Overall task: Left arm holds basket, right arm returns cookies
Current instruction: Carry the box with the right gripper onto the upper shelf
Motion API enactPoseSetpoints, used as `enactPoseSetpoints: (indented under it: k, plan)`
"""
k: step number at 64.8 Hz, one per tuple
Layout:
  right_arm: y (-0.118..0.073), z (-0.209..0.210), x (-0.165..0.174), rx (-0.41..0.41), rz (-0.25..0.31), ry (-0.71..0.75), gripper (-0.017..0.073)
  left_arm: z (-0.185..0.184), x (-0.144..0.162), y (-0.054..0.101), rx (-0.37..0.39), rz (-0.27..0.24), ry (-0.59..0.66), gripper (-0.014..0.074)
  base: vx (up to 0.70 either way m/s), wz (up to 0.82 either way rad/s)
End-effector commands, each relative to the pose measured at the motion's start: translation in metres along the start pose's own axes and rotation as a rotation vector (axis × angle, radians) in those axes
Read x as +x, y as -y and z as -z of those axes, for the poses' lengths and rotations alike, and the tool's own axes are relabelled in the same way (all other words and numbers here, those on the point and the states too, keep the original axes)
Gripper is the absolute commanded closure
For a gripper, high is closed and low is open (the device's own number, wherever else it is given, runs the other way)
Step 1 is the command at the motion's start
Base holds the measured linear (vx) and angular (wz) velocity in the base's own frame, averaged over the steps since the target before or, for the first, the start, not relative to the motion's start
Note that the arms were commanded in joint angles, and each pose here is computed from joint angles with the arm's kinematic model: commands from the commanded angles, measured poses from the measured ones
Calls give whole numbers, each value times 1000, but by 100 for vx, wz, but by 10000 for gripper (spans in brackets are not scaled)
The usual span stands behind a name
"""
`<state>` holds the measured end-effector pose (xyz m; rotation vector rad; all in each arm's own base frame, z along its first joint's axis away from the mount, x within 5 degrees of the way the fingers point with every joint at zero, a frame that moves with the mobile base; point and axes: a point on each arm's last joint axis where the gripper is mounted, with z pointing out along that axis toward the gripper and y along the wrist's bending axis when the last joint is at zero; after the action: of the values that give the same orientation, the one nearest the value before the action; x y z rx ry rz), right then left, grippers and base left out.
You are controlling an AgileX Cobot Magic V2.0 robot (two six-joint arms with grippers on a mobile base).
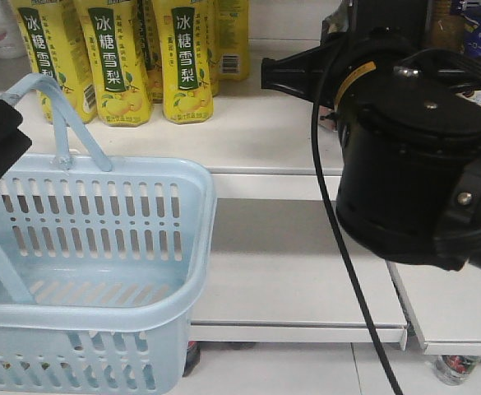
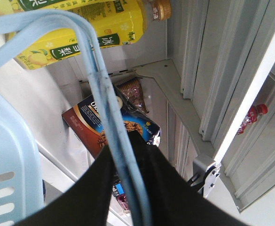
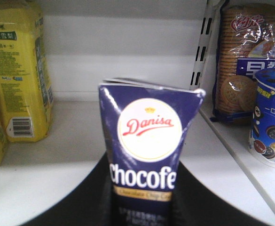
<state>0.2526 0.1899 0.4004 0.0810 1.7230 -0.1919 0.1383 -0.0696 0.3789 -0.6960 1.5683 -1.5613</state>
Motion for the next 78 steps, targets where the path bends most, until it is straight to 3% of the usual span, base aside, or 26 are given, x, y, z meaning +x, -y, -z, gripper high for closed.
enactPoseSetpoints:
  k: [1,10,28,44,57,78]
  plan:
    - [6,-5,-6,15,-24,41,567,-2,-5,7,14,6,36,600,0,0]
    - [11,-21,-2,22,-37,19,563,-2,-5,7,14,6,36,600,0,0]
    - [24,-57,-1,-93,-72,7,519,-2,-5,7,14,6,36,600,0,0]
    - [16,-84,19,-122,-19,-35,442,-2,-5,7,14,6,36,600,0,0]
    - [8,-93,32,-124,5,-66,301,-2,-5,7,14,6,36,600,0,0]
    - [11,-91,27,-108,5,-49,-64,-2,-5,7,14,6,36,600,0,0]
